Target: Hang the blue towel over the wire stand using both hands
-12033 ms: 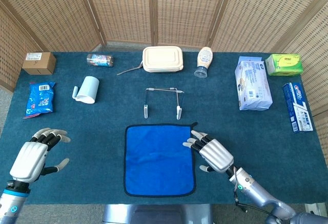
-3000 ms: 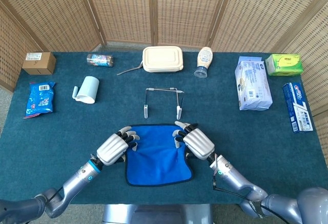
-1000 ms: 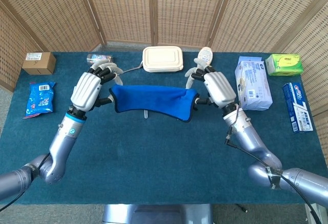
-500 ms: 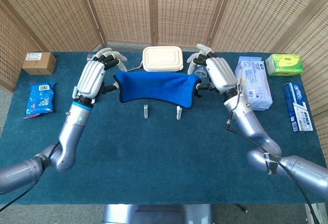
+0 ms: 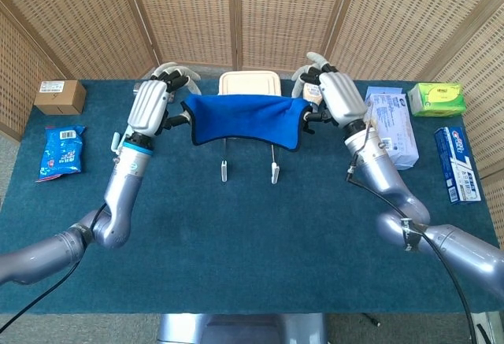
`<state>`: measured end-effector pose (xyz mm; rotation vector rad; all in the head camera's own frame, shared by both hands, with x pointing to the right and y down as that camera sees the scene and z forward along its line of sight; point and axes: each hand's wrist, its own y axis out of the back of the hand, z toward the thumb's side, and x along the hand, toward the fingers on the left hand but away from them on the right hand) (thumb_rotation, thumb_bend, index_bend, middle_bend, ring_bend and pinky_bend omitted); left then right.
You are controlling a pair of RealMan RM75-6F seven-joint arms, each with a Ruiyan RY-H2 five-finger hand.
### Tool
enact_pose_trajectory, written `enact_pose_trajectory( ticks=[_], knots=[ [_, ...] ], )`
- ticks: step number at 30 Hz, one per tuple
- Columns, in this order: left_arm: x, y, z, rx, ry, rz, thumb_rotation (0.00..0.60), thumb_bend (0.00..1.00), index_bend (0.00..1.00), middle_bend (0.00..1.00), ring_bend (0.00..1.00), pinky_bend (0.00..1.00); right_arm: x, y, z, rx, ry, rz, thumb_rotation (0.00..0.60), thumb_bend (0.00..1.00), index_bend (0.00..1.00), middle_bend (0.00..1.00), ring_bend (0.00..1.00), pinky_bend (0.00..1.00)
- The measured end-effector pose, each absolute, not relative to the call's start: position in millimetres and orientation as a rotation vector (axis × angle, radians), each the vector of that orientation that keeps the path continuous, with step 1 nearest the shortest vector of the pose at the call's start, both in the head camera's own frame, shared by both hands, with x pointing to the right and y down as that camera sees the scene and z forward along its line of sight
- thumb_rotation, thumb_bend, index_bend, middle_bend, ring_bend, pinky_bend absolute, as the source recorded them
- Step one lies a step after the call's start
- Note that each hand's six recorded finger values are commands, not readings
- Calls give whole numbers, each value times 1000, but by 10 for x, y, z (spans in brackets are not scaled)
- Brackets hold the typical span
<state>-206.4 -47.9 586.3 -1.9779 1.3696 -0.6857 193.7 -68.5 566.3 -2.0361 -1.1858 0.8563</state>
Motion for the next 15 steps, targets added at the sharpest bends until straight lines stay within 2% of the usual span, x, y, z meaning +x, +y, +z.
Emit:
enact_pose_trajectory(
  ticks=[15],
  knots=[
    [-2091, -396, 6146, -1991, 1323, -759, 600, 541, 738, 382, 282, 152, 1979, -630, 5933, -2059, -1174, 920, 600, 475, 887, 351, 97, 212]
  ],
)
